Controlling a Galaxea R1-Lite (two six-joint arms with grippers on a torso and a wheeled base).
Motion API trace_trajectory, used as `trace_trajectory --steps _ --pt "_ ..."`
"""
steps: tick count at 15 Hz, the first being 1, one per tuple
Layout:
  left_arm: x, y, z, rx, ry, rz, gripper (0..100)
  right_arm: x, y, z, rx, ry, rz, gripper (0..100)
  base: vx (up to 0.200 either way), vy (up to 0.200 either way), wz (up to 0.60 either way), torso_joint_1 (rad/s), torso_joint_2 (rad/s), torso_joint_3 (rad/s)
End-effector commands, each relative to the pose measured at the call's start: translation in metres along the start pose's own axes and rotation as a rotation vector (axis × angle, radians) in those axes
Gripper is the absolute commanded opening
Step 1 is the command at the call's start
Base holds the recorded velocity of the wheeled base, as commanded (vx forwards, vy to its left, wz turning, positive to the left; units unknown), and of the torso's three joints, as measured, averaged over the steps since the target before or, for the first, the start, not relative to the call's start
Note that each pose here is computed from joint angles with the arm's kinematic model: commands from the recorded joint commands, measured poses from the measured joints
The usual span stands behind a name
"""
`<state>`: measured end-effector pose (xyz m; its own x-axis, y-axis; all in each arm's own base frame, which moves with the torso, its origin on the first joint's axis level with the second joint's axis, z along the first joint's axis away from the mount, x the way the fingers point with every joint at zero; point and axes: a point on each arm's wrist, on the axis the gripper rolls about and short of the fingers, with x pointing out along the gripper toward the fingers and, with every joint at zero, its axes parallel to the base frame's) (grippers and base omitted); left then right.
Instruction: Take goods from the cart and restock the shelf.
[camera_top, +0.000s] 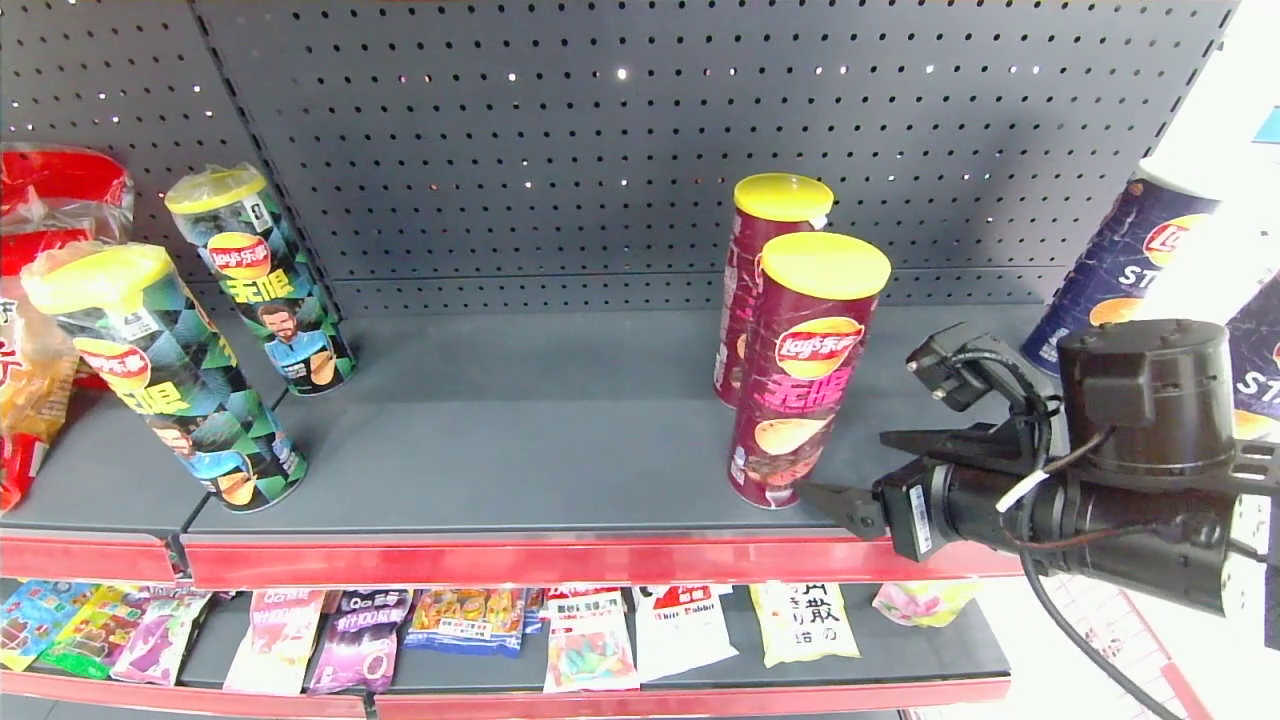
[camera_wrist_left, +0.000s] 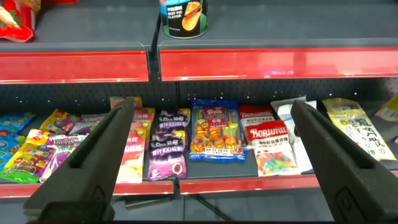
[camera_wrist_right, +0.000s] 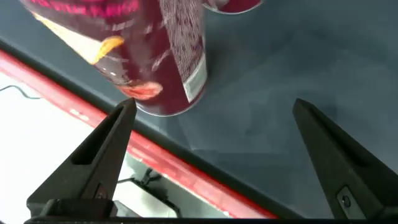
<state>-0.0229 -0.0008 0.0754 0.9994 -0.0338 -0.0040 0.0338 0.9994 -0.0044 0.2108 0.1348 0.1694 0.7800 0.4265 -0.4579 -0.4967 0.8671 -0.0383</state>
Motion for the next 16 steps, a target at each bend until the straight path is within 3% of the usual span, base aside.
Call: trace_trajectory --steps 1,9,16 --pt "0.0 0.0 0.0 0.0 0.001 0.0 100 0.001 -0.002 0.0 0.004 0.001 -0.008 100 0.0 0.0 0.0 0.0 0.0 0.0" --pt "0.0 0.0 0.0 0.0 0.001 0.0 100 -0.007 -0.021 0.002 0.032 -0.017 -0.095 100 0.0 0.0 0.0 0.0 0.0 0.0" --pt "0.0 0.0 0.0 0.0 0.001 0.0 100 0.014 -0.028 -0.001 0.017 0.032 -0.155 100 0.0 0.0 0.0 0.0 0.0 0.0"
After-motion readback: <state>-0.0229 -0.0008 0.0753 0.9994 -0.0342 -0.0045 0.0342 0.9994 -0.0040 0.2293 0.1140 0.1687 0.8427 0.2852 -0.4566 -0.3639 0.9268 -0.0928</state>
